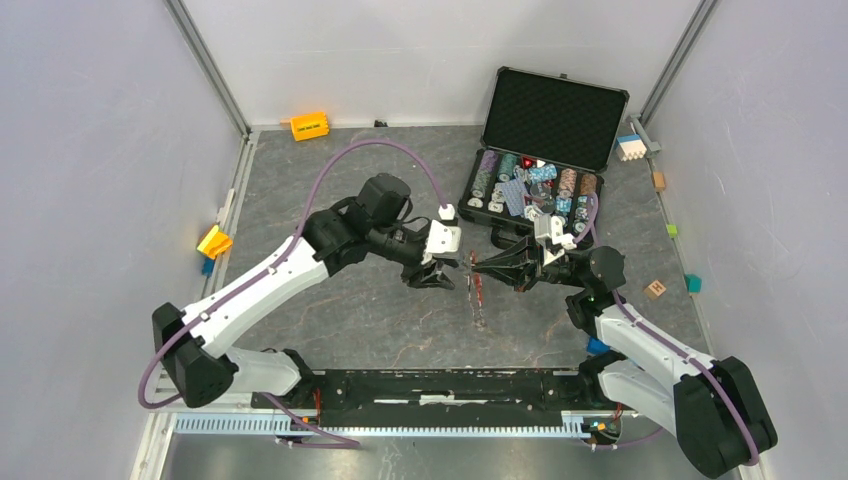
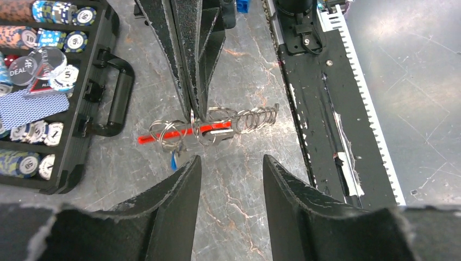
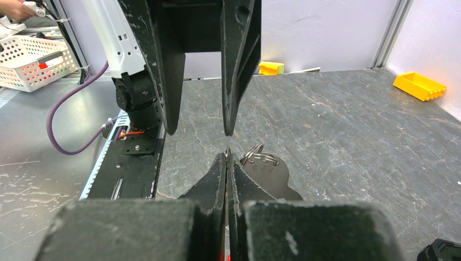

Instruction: Put the keys on the keyring

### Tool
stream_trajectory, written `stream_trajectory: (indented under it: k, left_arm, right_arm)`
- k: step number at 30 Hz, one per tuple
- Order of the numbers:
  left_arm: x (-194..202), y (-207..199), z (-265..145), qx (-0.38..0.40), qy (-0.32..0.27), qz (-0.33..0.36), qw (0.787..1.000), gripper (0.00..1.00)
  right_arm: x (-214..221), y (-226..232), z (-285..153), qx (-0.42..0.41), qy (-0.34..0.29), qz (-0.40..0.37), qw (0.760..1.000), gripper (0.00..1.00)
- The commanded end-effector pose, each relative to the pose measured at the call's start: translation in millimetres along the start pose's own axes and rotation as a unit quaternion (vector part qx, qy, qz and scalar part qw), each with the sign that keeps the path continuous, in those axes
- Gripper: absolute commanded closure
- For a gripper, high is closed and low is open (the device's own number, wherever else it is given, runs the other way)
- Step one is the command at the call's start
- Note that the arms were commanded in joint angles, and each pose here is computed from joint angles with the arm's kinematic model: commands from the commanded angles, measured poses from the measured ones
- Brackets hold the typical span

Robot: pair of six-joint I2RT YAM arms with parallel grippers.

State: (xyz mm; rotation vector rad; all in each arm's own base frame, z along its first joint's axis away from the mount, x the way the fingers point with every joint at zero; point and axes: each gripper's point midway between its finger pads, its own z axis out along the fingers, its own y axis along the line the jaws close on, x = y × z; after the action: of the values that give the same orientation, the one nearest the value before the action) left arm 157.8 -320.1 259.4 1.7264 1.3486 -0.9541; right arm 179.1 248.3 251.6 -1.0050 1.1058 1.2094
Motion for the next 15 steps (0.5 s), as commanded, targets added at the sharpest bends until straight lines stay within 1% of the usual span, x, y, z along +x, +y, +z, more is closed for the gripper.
stream_trajectory:
  k: [1,7,15]
  left_arm:
    - [-1.2,-3.3,11.7,0.033,-0.014,0.018,0.999,0.48]
    - [0.8,5.8,20.2,0.033,-0.009,0.011,0.999,0.51]
    - [-1.6,0.3,23.8,0.056,-0.019,-0.001,0.998,0.54]
  right_arm:
    - [-14.2,-2.0,3.0,0.001,-0.017,-0.028,0.999,1.00]
    - [-13.5,-1.6,2.8,0.001,-0.016,-0.028,0.999,1.00]
    - [-12.5,-1.8,2.8,0.000,-0.015,-0.028,0.999,1.00]
